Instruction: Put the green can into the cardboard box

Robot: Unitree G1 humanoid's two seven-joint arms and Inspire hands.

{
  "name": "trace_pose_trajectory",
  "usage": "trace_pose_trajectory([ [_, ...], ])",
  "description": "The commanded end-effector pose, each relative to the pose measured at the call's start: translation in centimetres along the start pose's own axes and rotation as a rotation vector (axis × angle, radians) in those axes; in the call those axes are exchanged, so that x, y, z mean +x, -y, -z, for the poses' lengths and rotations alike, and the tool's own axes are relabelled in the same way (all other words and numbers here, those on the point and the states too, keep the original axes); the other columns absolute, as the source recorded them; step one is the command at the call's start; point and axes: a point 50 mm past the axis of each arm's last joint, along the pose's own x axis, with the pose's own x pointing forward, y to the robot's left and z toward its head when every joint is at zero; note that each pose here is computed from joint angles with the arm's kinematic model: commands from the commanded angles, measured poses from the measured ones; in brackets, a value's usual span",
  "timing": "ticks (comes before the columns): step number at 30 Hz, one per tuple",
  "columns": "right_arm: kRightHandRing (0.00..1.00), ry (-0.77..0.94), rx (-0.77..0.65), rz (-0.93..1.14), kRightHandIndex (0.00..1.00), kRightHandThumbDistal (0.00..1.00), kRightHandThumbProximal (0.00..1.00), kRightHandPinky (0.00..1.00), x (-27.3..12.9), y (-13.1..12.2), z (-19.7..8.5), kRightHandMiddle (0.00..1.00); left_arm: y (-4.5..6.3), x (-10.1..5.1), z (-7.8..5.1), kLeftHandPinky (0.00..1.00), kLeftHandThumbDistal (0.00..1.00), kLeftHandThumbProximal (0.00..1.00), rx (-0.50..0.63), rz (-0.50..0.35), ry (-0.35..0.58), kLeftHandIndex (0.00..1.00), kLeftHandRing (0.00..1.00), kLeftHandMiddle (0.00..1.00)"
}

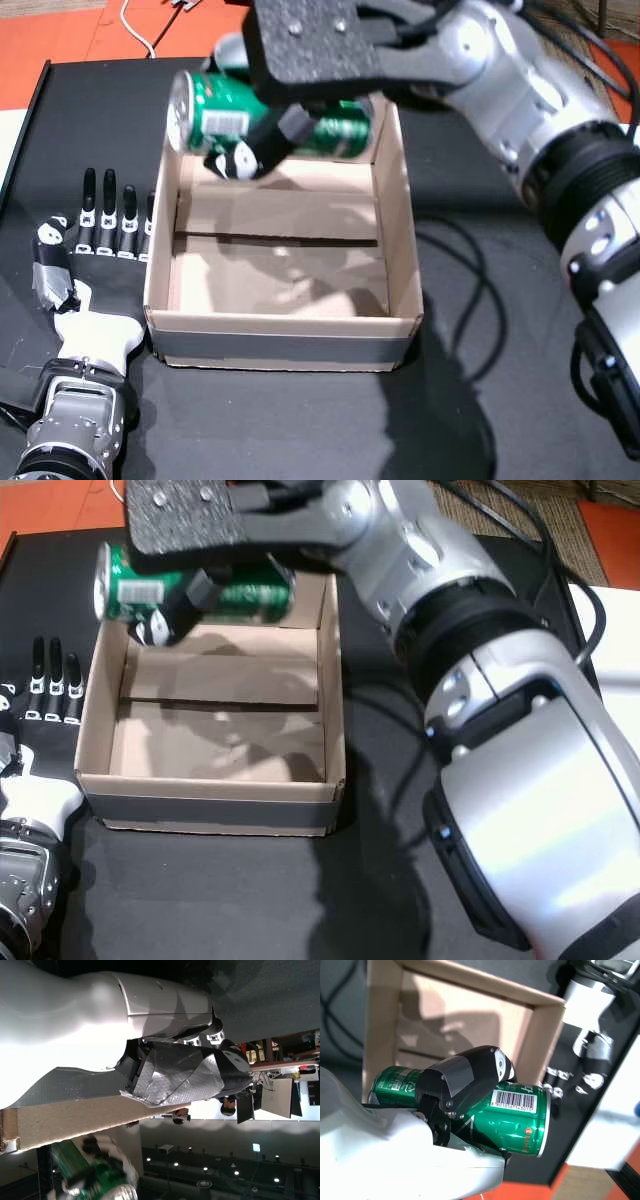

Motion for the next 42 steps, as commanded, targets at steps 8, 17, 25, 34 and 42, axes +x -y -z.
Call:
trace_pose_trajectory([
  [8, 0.5, 0.007, -0.032, 0.016, 0.41, 0.39, 0.32, 0.69, -0.6, 0.7, 0.1, 0.38, -2.1, -1.6, 1.1, 0.65, 0.01, 0.82, -0.016, -0.081, -0.032, 0.44, 0.55, 0.43],
  [17, 0.64, -0.023, -0.04, 0.018, 0.48, 0.48, 0.45, 0.77, -0.7, 0.2, 1.0, 0.51, -2.1, -1.4, 1.0, 0.67, 0.0, 0.82, -0.026, -0.098, -0.027, 0.45, 0.56, 0.46],
  [25, 1.0, -0.088, -0.04, -0.021, 0.84, 1.0, 0.58, 1.0, -1.0, 0.8, 1.2, 1.0, -2.0, -1.3, 0.8, 0.68, 0.0, 0.82, -0.012, -0.1, -0.026, 0.44, 0.57, 0.45],
  [34, 1.0, -0.105, -0.023, -0.001, 0.77, 1.0, 0.56, 1.0, -1.2, 1.1, 1.3, 1.0, -2.0, -1.3, 0.8, 0.68, 0.02, 0.78, -0.014, -0.101, -0.024, 0.41, 0.54, 0.42],
  [42, 1.0, -0.103, -0.027, 0.014, 0.77, 1.0, 0.56, 1.0, -1.2, 1.1, 1.3, 1.0, -2.0, -1.4, 0.6, 0.66, 0.03, 0.75, -0.02, -0.094, -0.022, 0.39, 0.53, 0.41],
])
